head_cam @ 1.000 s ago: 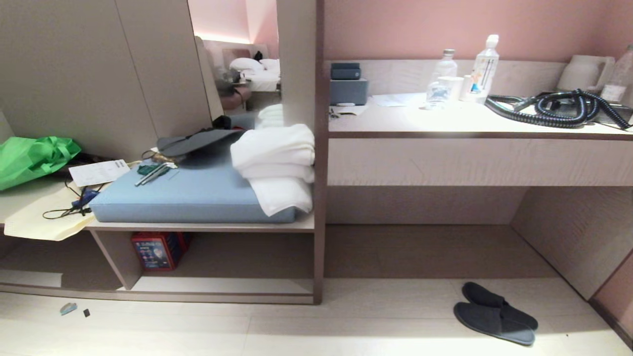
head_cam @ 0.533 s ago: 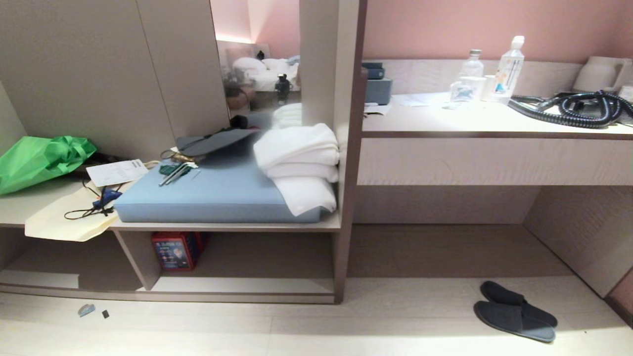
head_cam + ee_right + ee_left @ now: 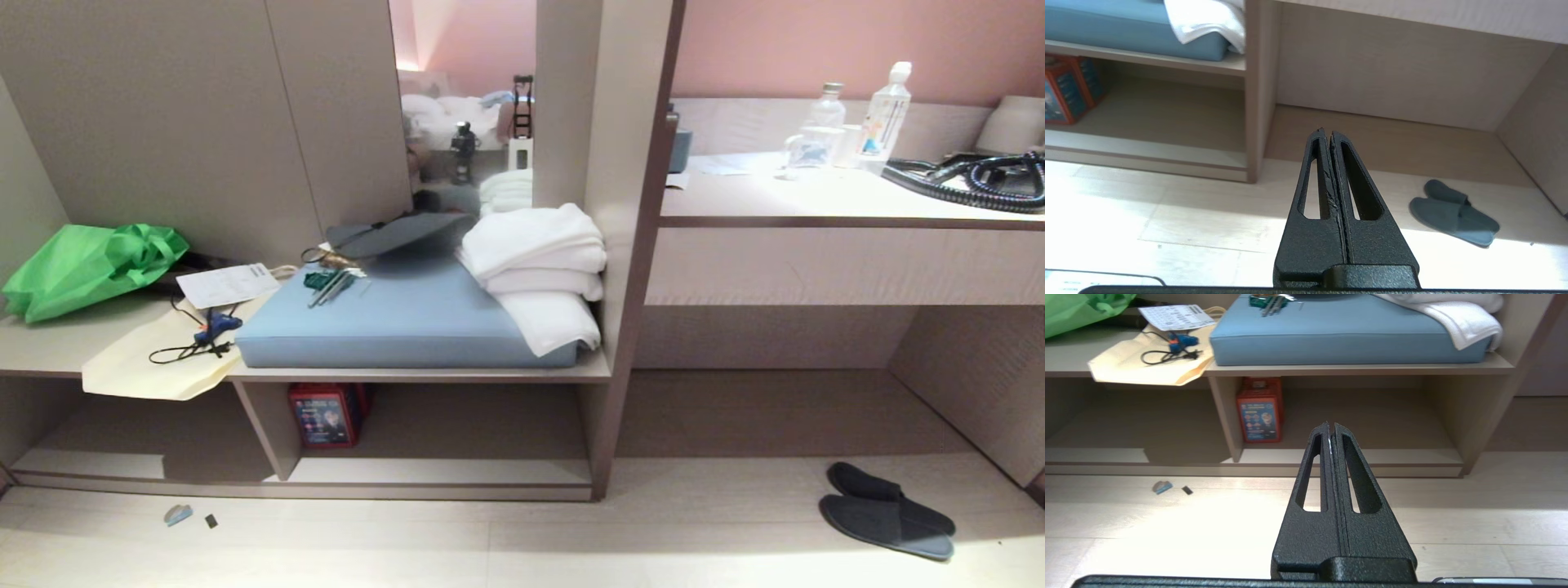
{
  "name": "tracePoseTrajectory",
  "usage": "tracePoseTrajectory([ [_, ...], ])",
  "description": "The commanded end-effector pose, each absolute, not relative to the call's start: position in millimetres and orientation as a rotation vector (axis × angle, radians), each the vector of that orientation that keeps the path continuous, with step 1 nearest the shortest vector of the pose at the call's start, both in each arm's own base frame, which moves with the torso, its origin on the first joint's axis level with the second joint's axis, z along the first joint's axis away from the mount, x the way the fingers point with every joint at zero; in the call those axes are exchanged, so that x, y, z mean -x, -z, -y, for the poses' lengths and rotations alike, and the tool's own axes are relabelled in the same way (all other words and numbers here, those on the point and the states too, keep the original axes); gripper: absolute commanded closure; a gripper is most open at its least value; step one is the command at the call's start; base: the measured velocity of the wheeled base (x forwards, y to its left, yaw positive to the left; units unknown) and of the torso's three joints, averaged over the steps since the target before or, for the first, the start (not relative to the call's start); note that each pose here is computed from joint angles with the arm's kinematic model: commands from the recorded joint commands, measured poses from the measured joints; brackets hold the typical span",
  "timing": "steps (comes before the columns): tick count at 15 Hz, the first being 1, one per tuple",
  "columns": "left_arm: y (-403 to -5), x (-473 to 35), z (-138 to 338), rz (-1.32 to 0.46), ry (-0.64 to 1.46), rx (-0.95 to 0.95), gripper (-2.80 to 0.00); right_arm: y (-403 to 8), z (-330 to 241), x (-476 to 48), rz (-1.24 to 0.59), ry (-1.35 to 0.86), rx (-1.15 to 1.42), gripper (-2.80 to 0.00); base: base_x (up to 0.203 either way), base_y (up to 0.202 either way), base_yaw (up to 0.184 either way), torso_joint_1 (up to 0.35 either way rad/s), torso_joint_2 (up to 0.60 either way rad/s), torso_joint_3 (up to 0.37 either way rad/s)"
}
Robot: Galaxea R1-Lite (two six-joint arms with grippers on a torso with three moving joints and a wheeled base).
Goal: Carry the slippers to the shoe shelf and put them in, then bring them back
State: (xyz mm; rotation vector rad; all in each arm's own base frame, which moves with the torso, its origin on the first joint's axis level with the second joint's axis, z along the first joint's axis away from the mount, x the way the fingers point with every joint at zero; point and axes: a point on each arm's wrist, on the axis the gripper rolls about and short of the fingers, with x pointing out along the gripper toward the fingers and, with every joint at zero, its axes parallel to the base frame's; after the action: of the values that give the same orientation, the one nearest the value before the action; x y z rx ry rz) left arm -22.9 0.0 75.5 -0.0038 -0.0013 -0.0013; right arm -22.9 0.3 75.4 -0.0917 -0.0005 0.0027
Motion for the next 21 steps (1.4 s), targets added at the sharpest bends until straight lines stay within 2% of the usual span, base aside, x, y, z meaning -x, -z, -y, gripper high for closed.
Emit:
tracePoseTrajectory([
  [1,-75.6,22.8,0.0,0.002,0.002,0.005,0.00,-75.3,-0.3,22.8,-0.001,-0.003,0.092,0.00,0.000,0.195,0.002,0.004,0.00,0.001],
  [21,-75.5,22.8,0.0,0.000,0.002,0.005,0.00,-75.3,-0.3,22.8,-0.001,-0.002,0.086,0.00,0.000,0.195,-0.002,0.004,0.00,0.002],
])
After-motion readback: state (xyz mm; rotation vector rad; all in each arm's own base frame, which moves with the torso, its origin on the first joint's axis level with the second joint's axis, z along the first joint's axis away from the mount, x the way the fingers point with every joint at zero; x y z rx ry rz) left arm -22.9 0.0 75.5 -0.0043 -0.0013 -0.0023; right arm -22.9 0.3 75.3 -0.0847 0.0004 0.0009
